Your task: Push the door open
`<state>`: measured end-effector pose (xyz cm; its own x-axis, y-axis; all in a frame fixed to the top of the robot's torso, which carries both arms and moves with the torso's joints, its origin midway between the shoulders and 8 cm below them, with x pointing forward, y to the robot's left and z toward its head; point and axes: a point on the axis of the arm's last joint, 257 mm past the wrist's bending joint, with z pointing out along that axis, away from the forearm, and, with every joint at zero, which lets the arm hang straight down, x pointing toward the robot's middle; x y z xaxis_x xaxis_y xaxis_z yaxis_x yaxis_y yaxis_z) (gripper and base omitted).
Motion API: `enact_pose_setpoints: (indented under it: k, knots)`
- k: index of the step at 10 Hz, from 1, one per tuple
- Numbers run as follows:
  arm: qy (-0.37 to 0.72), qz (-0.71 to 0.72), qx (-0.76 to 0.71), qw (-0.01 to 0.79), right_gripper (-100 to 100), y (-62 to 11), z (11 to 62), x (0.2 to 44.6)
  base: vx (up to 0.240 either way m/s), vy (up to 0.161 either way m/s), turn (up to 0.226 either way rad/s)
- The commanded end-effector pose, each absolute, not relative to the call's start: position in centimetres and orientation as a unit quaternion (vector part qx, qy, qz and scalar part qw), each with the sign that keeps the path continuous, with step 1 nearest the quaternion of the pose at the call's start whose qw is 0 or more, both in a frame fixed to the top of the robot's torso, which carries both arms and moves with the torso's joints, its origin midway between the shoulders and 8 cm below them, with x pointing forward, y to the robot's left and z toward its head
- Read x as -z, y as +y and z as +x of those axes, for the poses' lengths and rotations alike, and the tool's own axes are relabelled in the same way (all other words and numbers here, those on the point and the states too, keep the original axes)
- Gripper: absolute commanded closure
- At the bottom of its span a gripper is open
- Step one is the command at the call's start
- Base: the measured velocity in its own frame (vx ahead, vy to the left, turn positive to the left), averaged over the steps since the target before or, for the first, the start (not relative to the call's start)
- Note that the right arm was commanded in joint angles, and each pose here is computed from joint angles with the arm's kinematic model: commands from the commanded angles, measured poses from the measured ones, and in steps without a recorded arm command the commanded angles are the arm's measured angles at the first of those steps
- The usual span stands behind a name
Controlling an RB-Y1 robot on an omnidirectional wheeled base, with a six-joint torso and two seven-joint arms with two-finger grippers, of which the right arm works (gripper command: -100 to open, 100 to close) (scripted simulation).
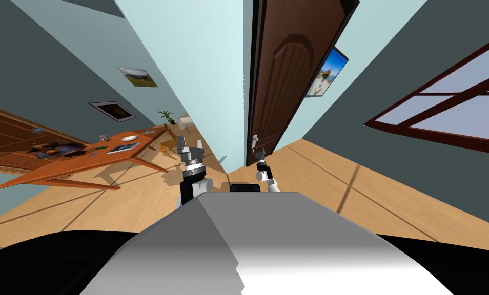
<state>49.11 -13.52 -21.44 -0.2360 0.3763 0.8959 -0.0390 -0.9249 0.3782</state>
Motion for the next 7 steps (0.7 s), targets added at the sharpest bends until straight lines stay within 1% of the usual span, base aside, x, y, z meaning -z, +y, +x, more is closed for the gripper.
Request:
enact_pose_setpoints:
  k: [1, 3, 6, 7]
  knots:
    - [0.134, 0.615, -0.769, 0.114, -100, -12.7, 49.4, 22.4, 0.101, -0.182, 0.193]
    - [0.126, 0.628, -0.762, 0.092, -100, -11.7, 49.7, 23.5, 0.072, -0.178, 0.172]
    - [0.114, 0.647, -0.752, 0.06, -100, -10.1, 50.0, 25.1, 0.074, -0.182, 0.2]
    - [0.11, 0.652, -0.749, 0.05, -100, -9.6, 50.1, 25.5, 0.059, -0.171, 0.143]
